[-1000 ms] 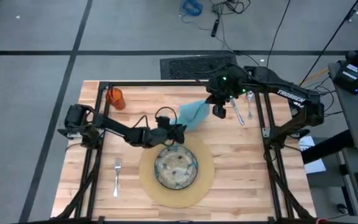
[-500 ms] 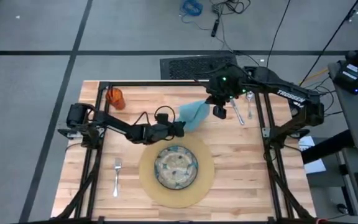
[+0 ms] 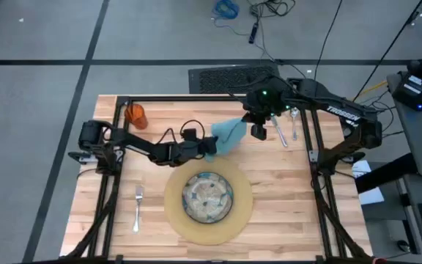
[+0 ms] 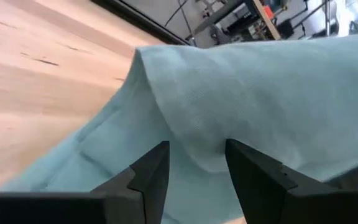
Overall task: Set table place
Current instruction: Fold the blue napkin
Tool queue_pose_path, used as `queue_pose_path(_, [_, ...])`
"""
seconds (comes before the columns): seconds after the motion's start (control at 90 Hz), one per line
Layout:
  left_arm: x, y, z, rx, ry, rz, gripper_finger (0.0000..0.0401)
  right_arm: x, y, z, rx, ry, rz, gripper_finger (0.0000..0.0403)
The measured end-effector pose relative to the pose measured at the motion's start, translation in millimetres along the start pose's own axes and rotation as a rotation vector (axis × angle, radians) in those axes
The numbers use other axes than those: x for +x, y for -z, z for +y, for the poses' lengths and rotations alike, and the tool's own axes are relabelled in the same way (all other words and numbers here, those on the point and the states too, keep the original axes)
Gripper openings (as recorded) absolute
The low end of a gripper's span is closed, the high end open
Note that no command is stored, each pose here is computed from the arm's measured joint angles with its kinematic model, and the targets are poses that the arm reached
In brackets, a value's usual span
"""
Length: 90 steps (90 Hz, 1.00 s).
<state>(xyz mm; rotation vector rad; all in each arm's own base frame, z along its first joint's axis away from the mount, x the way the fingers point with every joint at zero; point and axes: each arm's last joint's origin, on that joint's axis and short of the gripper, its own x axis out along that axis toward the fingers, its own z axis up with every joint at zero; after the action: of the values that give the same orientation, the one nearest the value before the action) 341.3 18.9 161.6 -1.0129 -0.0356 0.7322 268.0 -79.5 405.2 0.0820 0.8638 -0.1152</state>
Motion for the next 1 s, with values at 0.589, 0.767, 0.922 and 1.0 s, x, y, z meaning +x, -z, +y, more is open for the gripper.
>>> queue_pose_path(0.589, [30.8, 22.5, 4.8, -0.057, 0.147, -0.063, 0.0145, 0.0, -2.9, -0.3, 0.0, 0.001, -0.03, 0.0])
queue_pose_path(0.767, [31.2, 24.9, 2.1, -0.062, 0.224, -0.101, 0.0145, -0.3, -2.5, -2.0, 0.0, 0.003, -0.029, 0.0])
queue_pose_path(0.922, [28.2, 19.0, -6.1, -0.04, 0.297, -0.155, 0.0145, -1.0, -2.1, -7.5, 0.012, 0.017, -0.031, 0.0])
queue_pose_path(1.0, [27.0, 17.2, -8.9, -0.032, 0.326, -0.166, 0.0145, -1.2, -2.3, -9.3, 0.015, 0.021, -0.036, 0.0])
